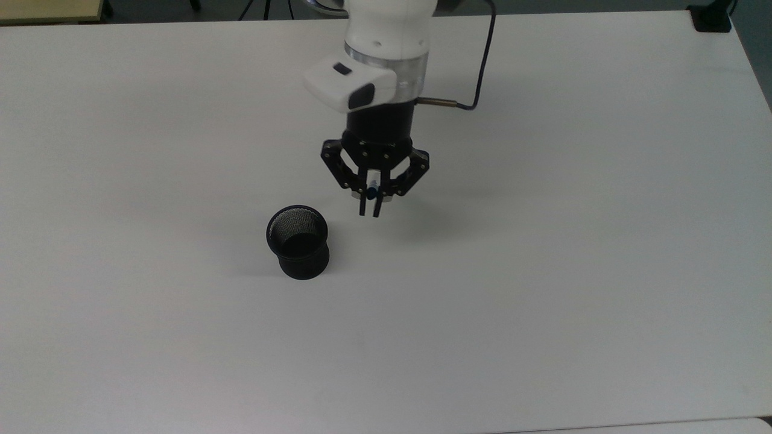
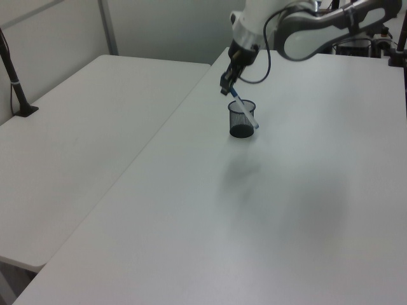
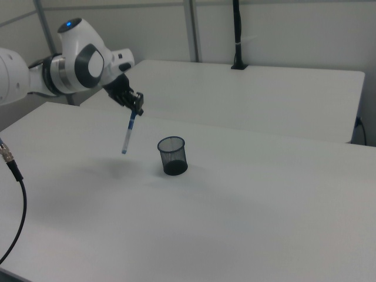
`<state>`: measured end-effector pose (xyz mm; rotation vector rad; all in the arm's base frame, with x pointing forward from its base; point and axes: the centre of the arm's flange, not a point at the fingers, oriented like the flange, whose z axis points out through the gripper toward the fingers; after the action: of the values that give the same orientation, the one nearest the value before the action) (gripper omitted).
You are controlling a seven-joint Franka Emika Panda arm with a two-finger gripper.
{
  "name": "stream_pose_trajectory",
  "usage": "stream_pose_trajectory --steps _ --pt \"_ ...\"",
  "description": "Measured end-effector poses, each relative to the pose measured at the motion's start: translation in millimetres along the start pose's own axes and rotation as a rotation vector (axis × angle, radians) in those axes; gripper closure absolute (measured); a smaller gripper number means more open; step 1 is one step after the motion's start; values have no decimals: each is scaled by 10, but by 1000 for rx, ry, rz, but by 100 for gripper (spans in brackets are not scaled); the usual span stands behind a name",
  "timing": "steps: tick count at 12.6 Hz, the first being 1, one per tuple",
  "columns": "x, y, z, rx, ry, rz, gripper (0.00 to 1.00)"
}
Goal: Remove the marker
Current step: 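Carry the marker beside the cup and lower it to the table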
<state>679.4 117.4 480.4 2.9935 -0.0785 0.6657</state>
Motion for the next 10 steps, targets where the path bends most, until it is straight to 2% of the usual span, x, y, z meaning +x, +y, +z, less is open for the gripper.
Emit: stream_pose_trajectory --steps 4,8,10 --pt "-276 -204 726 -7 -113 -33 85" --pt "-461 -401 1088 -8 -169 -56 81" --pt "-494 -409 1176 -11 -181 -48 55"
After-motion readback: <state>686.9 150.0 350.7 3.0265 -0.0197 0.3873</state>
